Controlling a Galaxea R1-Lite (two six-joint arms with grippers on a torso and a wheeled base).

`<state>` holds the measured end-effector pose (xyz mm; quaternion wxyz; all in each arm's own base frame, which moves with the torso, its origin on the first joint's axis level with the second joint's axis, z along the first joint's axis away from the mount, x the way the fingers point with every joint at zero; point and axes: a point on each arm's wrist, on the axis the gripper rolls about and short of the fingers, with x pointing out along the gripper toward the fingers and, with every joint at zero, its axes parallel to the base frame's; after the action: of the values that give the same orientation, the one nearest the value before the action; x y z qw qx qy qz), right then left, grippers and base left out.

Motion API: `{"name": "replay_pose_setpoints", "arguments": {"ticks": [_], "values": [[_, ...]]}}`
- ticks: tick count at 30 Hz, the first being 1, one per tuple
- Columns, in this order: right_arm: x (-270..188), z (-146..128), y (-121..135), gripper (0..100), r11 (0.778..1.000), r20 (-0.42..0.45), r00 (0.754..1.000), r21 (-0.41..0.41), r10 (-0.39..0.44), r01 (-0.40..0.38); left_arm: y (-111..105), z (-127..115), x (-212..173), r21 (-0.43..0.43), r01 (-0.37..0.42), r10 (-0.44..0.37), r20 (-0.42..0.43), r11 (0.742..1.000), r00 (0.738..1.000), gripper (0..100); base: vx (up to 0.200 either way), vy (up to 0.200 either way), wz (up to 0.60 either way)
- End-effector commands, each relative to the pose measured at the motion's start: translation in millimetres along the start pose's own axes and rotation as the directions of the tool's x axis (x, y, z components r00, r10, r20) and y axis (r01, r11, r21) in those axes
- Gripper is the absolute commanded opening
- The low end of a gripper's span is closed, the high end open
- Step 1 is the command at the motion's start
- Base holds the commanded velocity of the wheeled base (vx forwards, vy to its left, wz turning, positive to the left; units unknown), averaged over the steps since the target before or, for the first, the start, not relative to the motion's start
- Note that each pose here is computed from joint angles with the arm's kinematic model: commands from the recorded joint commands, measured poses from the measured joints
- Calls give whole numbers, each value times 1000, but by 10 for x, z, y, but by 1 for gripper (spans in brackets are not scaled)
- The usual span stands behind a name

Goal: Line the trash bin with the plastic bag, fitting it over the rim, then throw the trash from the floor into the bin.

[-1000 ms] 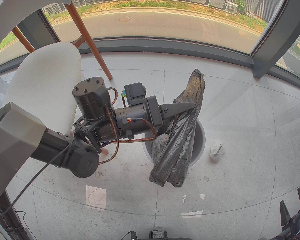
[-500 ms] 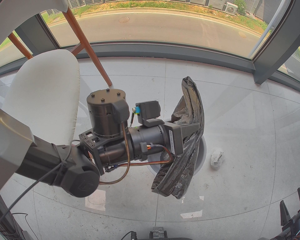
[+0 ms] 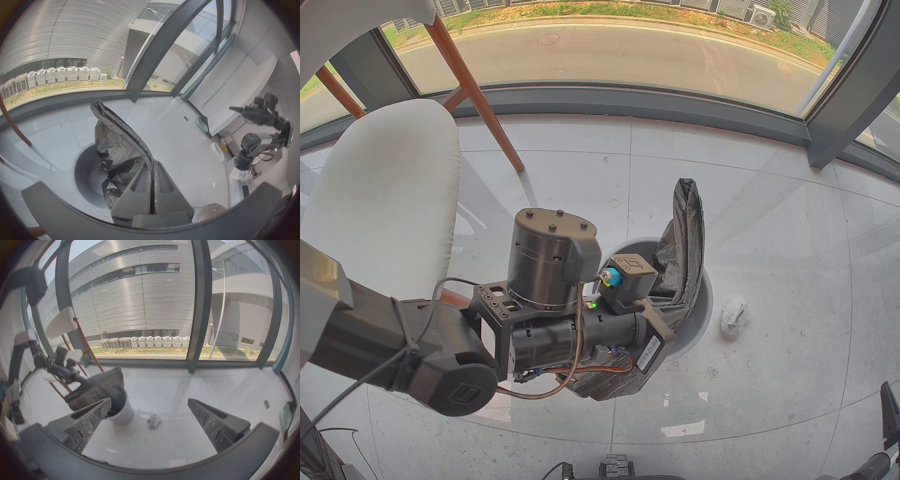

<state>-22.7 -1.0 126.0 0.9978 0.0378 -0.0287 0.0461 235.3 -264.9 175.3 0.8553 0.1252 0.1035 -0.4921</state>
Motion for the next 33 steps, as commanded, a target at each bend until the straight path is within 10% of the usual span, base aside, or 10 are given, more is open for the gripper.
{"name": "replay_pose_setpoints", "arguments": {"ticks": [1,6,17,27,33], "values": [[1108,876,273,100,928,-373,896,358,241,-101,-121,6,-99,223,-99,119,-77,970,990,0,0,0,0],[1457,1006,498,100,894,-457,831,437,318,-101,-135,-67,-107,376,-103,154,-108,921,982,0,0,0,0],[2282,823,1007,100,930,-674,656,343,340,-131,-348,-157,37,564,-9,109,-143,825,984,0,0,0,0],[2633,658,1100,100,951,-715,628,253,308,-178,-625,-282,236,591,12,101,-158,807,982,0,0,0,0],[2894,673,992,100,965,-713,652,211,259,-153,-624,-295,238,590,4,115,-164,807,980,0,0,0,0]]}}
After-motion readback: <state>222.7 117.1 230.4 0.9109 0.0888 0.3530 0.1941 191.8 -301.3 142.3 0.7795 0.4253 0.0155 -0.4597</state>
